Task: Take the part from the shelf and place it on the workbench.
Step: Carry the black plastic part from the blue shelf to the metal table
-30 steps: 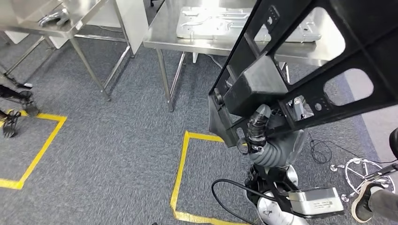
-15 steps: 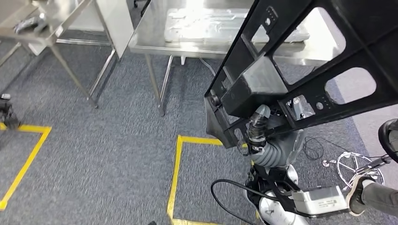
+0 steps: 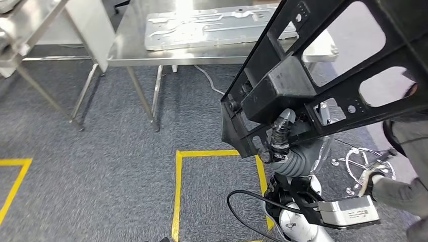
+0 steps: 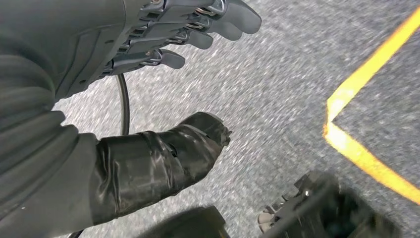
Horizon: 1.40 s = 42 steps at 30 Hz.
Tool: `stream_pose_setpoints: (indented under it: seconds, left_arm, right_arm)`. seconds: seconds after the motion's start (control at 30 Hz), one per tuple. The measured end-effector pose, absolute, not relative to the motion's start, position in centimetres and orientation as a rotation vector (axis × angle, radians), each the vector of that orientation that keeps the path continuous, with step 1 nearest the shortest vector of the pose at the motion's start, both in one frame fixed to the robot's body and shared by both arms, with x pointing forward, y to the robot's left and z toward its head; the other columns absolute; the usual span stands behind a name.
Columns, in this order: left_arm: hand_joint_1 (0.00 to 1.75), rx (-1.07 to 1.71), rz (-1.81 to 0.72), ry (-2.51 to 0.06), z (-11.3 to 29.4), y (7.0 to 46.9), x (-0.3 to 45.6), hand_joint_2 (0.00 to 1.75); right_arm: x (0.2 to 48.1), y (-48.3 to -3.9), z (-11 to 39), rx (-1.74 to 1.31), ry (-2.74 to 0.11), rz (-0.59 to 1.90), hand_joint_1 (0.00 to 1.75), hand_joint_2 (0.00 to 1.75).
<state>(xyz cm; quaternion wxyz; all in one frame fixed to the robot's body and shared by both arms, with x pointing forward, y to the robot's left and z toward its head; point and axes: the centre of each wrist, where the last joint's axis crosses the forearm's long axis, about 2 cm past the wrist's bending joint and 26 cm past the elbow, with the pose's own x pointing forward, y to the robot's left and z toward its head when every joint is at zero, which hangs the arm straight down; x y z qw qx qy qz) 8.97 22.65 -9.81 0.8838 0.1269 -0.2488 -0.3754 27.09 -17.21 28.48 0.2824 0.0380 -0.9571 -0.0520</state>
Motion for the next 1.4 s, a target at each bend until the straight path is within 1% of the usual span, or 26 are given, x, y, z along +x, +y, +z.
stream_pose_setpoints:
  seconds: [0.27,0.53,1.4]
  left_arm:
    - [0.0,0.268,-0.78,-0.521,-9.78,22.74,9.18,1.75]
    - [0.0,0.269,-0.78,-0.516,-9.78,22.74,9.15,1.75]
    - [0.0,0.276,-0.772,-0.501,-9.86,23.0,8.95,1.75]
  right_arm:
    - [27.15,-17.25,28.51,0.104,-2.568,-0.144,1.75,1.75]
    - [27.11,-17.28,28.39,0.038,-2.587,-0.121,1.75,1.75]
    - [27.08,-17.22,28.23,0.049,-2.571,-0.112,1.75,1.75]
